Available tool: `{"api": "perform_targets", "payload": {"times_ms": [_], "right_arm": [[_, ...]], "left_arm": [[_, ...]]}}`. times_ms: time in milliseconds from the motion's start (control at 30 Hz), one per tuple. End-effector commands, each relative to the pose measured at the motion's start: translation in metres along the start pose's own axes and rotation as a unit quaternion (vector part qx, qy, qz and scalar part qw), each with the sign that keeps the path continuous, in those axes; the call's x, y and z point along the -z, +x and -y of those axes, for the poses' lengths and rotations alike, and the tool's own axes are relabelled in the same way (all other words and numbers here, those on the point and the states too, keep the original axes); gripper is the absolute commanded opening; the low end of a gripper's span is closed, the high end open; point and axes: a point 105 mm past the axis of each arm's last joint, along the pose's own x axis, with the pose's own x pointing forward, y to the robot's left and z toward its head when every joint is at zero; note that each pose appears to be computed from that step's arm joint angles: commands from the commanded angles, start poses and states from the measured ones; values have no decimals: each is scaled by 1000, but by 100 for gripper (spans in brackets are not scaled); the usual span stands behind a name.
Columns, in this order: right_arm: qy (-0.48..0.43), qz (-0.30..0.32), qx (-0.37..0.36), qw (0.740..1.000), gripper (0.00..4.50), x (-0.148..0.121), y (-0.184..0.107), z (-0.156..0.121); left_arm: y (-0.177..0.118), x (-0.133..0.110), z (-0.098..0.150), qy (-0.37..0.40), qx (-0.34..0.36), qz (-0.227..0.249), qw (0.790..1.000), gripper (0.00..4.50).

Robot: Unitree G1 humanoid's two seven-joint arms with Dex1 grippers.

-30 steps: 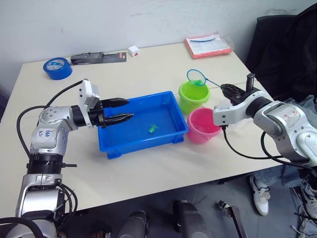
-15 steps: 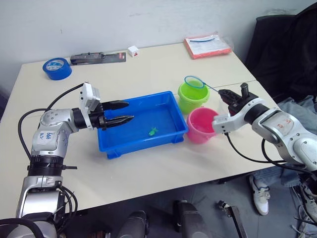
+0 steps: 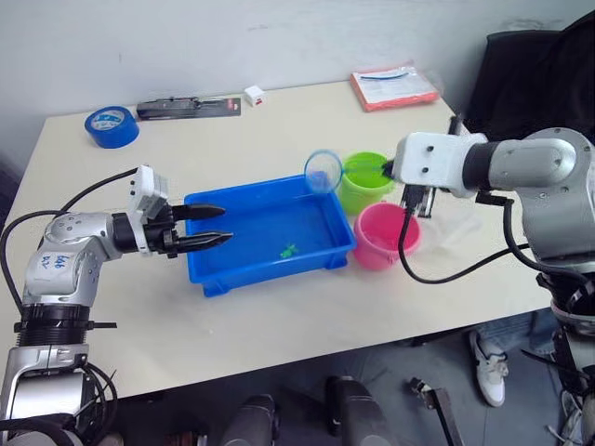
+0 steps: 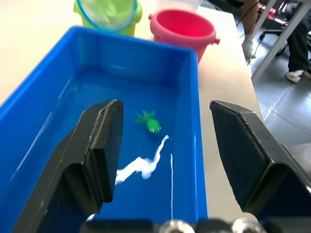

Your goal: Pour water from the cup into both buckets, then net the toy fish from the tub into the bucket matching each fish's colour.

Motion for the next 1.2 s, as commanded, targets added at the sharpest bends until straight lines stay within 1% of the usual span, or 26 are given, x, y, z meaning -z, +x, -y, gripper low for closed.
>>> {"api": "perform_targets", "payload": {"times_ms": [33,100,333,500,700,833,1033,1100,1200], "right_arm": [[6,-1,-55,998,78,-11,-1,-10],[2,-12,-68,998,78,-11,3,-12],[-35,-47,-92,994,78,-9,29,-15],[-47,-60,-117,990,78,-11,43,-19],[-62,-62,-135,987,78,-17,51,-20],[-70,-53,-153,984,78,-25,61,-24],[-60,-21,-189,980,78,-36,75,-38],[-51,-10,-199,979,78,-39,77,-41],[-3,14,-214,977,78,-47,80,-44]], "left_arm": [[-9,-14,6,19,-1,10,1000,310],[-11,-13,8,16,-5,8,1000,310],[-15,-11,15,14,-23,12,1000,310],[-18,-9,18,10,-31,10,999,310],[-26,-4,24,2,-40,-1,999,310],[-32,-3,29,-1,-52,-1,999,310],[-43,-2,41,-11,-77,-4,997,310],[-45,-2,44,-13,-82,-5,997,310],[-48,-2,47,-17,-88,-8,996,310]]}}
